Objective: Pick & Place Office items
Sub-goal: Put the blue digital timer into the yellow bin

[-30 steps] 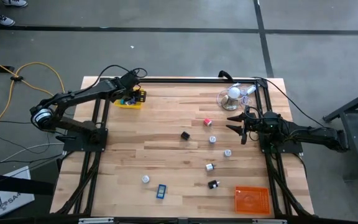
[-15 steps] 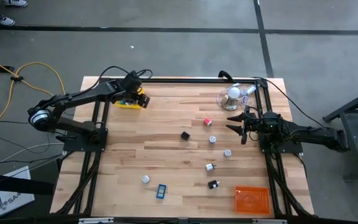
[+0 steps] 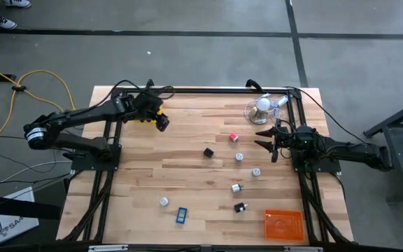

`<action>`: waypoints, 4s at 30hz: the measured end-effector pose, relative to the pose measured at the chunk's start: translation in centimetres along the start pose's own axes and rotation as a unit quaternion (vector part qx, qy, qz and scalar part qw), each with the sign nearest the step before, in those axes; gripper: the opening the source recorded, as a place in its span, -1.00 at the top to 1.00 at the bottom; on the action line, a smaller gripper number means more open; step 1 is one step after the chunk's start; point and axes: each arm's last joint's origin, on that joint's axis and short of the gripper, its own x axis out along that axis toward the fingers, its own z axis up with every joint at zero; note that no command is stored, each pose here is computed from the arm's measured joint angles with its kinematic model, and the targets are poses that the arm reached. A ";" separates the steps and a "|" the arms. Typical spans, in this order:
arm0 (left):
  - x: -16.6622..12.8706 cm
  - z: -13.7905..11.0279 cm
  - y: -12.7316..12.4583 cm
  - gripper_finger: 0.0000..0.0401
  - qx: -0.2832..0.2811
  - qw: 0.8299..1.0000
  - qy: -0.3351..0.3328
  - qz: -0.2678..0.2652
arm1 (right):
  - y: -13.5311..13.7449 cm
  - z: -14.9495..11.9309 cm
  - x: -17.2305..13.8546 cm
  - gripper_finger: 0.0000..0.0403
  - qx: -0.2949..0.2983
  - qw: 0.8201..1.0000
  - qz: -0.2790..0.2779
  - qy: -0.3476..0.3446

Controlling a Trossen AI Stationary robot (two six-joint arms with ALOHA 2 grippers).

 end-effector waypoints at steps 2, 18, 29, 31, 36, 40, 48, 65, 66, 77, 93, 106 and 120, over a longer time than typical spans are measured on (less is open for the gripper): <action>-0.3 -0.1 -0.6 -0.28 0.012 1.000 -0.003 -0.011 | 0.0 0.0 0.0 0.22 0.000 1.000 0.000 0.000; -1.7 -1.8 -5.4 -0.28 0.118 0.988 -0.011 -0.097 | 0.0 0.0 0.0 0.22 0.000 1.000 0.000 0.000; -3.3 -4.1 -9.3 -0.28 0.155 0.977 -0.015 -0.143 | 0.0 0.0 0.0 0.22 0.000 1.000 0.000 0.000; -3.4 -4.5 -9.9 -0.28 0.156 0.976 -0.012 -0.149 | 0.0 0.0 0.0 0.22 0.000 1.000 0.000 0.000; -3.4 -5.4 -11.6 -0.28 0.155 0.973 -0.008 -0.173 | 0.0 0.0 0.0 0.22 0.000 1.000 0.000 0.000; -3.8 -5.9 -12.5 -0.28 0.169 0.966 -0.014 -0.193 | 0.0 0.0 0.0 0.22 0.000 1.000 0.000 0.000; -4.4 -6.9 -14.7 -0.28 0.265 0.931 -0.051 -0.244 | 0.0 0.0 0.0 0.22 0.000 1.000 0.000 0.000; -3.7 -9.0 -18.9 -0.28 0.331 0.831 -0.008 -0.447 | 0.0 0.0 0.0 0.22 0.000 1.000 0.000 -0.001; -3.7 -8.9 -19.0 -0.28 0.322 0.834 -0.002 -0.447 | 0.0 0.0 0.0 0.22 0.000 1.000 0.000 -0.002; -4.6 -8.7 -19.3 -0.28 0.144 0.896 0.162 -0.388 | 0.0 0.0 0.0 0.22 0.000 1.000 0.000 -0.001; -9.9 -7.1 -22.5 -0.28 0.087 0.923 0.198 -0.318 | 0.0 0.0 0.0 0.22 0.000 1.000 0.000 -0.001; -8.4 -8.8 -27.2 -0.28 -0.005 0.929 0.264 -0.259 | 0.0 0.0 0.0 0.22 0.000 1.000 0.000 -0.002; -5.7 -11.5 -28.9 -0.28 -0.135 0.907 0.359 -0.174 | 0.0 0.0 0.0 0.22 0.000 1.000 0.000 -0.002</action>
